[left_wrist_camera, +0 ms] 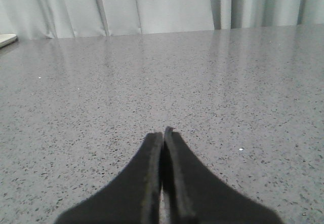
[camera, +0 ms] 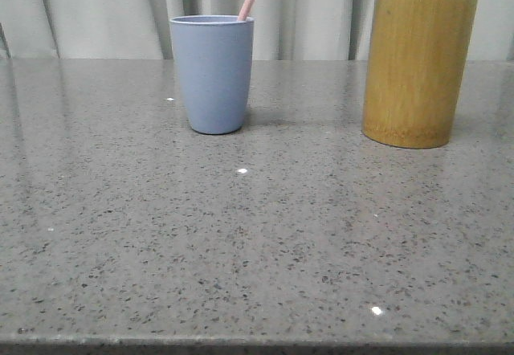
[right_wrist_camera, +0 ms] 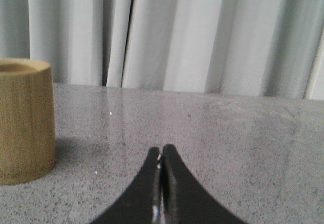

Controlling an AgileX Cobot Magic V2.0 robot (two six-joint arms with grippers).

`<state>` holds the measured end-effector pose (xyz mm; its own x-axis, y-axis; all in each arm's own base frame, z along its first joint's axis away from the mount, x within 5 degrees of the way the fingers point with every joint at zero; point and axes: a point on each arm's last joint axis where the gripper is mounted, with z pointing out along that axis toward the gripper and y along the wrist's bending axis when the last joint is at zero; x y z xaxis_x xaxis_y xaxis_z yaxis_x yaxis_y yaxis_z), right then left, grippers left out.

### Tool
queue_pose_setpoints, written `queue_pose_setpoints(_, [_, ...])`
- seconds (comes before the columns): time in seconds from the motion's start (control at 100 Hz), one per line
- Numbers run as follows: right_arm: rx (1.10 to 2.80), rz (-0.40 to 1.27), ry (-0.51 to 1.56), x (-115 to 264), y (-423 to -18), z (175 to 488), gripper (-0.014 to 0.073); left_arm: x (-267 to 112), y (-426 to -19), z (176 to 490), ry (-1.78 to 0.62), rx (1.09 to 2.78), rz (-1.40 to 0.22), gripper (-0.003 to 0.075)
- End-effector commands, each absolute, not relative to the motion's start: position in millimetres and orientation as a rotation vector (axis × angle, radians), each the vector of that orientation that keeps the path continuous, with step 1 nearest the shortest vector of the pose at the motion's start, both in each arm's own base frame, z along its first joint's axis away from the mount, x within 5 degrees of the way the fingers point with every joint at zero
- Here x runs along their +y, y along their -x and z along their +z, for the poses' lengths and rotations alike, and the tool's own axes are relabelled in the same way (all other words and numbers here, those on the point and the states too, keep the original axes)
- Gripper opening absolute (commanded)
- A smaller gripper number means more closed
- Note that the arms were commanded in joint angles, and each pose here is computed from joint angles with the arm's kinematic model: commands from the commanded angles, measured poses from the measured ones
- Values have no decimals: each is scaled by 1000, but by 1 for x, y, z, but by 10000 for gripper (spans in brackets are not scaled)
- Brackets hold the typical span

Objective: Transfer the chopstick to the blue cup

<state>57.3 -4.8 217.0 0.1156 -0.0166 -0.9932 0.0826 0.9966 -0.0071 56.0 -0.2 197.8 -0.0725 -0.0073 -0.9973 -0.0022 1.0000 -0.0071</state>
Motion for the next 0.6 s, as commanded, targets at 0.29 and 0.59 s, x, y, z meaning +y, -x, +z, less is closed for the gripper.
queue_pose_setpoints(0.29, [1436, -77, -61, -5, -54, 209, -69, 0, -54, 204, 11, 1537, -12, -19])
queue_pose_setpoints(0.59, [1436, -77, -61, -5, -54, 209, -69, 0, -54, 204, 11, 1537, -12, -19])
